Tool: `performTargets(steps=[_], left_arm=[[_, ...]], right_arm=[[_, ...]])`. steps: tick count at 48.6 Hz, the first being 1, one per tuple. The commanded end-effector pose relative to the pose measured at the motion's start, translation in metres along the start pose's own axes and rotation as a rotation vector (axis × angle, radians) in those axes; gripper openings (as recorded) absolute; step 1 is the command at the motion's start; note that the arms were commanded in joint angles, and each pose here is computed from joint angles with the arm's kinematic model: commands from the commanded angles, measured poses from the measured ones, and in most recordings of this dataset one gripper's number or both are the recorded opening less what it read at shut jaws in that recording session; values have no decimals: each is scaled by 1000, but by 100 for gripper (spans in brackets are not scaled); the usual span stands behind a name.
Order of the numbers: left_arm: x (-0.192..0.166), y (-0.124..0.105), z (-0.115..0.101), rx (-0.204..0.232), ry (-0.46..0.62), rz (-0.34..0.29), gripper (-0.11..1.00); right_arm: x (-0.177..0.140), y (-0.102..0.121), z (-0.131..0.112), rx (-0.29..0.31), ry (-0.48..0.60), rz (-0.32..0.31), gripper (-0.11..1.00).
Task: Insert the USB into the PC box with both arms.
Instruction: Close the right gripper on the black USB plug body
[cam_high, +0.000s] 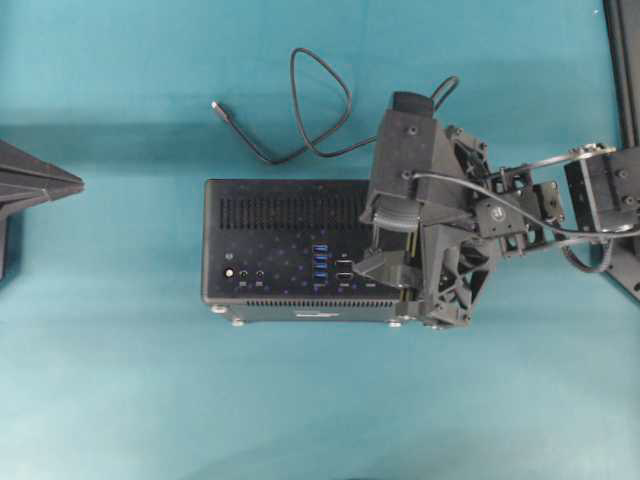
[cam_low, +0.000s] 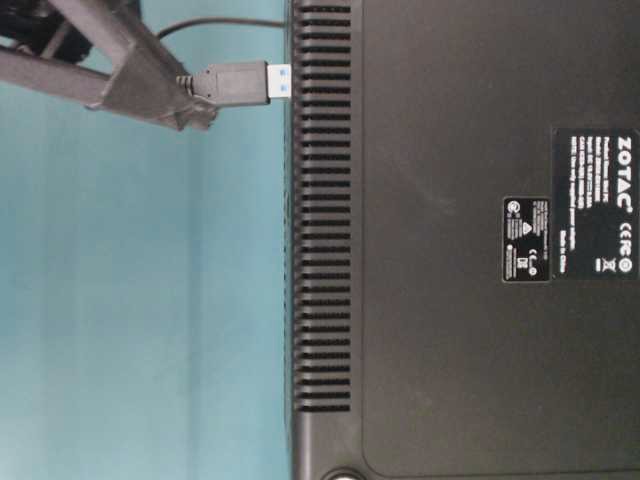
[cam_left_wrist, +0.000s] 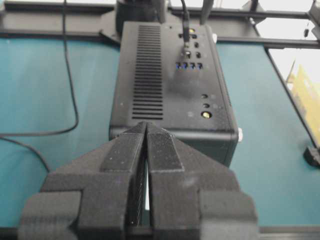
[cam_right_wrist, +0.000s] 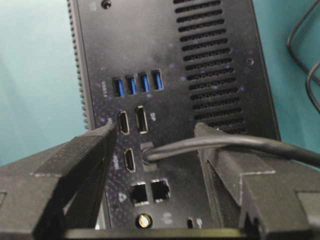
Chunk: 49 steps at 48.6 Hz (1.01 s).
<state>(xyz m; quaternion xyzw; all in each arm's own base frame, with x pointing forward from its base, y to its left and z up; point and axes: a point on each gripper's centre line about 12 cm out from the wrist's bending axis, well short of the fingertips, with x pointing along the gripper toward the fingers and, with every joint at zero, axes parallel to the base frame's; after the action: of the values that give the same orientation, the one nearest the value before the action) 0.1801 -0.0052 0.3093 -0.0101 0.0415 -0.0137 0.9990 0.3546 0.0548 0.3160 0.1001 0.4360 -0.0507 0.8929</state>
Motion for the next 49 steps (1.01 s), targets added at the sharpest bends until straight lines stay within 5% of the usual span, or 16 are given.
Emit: performTargets(steps=[1, 16, 38, 49], left_arm=[[0, 0, 4, 3, -11, 2, 0], [0, 0, 2, 1, -8, 2, 0], [-1, 0, 0, -2, -8, 0, 0], [-2, 0, 0, -3, -9, 2, 0]], right_arm=[[-9, 2, 5, 11, -13, 3, 68], [-11, 2, 5, 10, -5, -2, 64], [-10, 5, 5, 2, -24, 14, 23], [-9, 5, 3, 0, -12, 10, 12]])
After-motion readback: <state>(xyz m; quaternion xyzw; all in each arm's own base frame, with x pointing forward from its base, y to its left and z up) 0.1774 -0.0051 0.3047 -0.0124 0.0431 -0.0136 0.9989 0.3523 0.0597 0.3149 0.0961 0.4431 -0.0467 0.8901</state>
